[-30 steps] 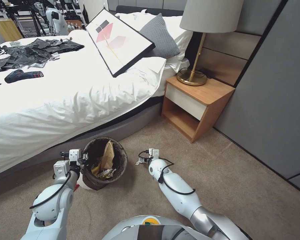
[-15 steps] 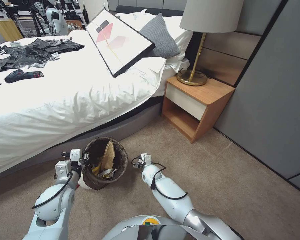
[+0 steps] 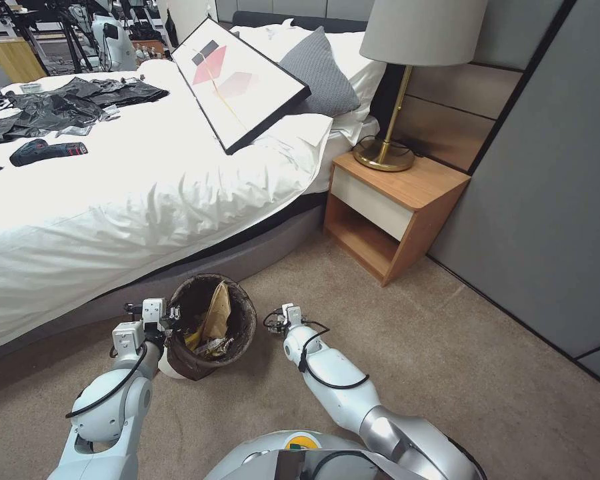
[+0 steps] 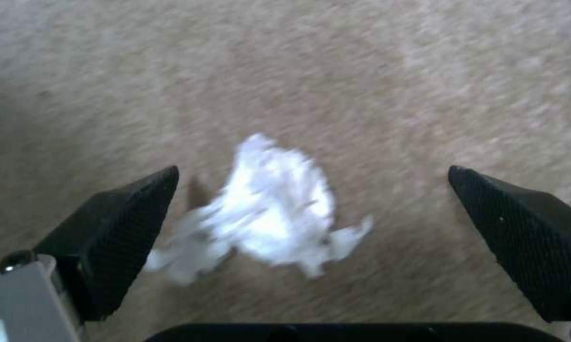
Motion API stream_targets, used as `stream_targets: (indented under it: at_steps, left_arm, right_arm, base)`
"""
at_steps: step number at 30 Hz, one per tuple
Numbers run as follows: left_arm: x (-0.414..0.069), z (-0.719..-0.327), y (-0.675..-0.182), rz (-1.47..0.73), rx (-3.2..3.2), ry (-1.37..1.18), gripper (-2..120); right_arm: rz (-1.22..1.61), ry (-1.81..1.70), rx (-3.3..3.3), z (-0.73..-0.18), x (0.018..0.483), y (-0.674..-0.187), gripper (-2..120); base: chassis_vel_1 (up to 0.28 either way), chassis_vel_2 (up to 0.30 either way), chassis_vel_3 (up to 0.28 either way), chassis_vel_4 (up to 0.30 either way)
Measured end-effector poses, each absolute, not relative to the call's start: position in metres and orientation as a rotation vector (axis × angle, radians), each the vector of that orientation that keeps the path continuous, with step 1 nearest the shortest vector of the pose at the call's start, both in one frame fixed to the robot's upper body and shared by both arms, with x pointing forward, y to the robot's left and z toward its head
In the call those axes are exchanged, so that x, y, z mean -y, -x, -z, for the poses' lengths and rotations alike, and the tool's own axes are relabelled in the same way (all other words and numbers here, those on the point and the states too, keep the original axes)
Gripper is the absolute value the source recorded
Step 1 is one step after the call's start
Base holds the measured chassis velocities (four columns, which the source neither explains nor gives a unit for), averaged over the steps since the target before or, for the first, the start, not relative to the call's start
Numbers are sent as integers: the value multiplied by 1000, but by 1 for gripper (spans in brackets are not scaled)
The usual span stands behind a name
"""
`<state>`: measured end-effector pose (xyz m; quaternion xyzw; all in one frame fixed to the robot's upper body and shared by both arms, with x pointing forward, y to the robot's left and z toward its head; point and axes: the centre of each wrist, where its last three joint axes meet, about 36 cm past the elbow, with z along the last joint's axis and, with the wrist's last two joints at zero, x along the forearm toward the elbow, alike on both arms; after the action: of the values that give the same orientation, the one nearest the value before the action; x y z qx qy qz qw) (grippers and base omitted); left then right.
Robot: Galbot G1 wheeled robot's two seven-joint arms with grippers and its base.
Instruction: Pick up the trash bin, then pick up the garbage from the floor and place it into the trash bin.
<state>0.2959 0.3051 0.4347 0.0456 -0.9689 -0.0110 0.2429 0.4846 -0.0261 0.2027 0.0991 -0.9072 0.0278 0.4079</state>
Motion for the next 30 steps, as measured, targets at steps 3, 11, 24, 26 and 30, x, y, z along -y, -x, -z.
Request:
stream_targets:
  at_steps: [3,11,24,26,30]
  left_arm:
    - [-304,-435,-296,30,2648,-122,7]
    - [-304,-435,-296,32,2649,-118,7]
    - [-301,-435,-296,31,2651,-109,7]
    - [-301,-435,-296,32,2651,-110,7]
    - [-302,-435,-295,34,2652,-113,7]
  right_arm:
    - [-78,-232,2290,-202,31,-491,100]
    - [-106,-216,2291,-193,43,-497,100]
    - [-163,-292,2252,-173,31,-463,100]
    - [-174,-298,2250,-171,31,-462,100]
    - [-194,-316,2248,-170,30,-460,95]
  base:
    - [0,0,0,0]
    - [0,0,0,0]
    - [0,0,0,0]
    - [0,0,0,0]
    - [0,0,0,0]
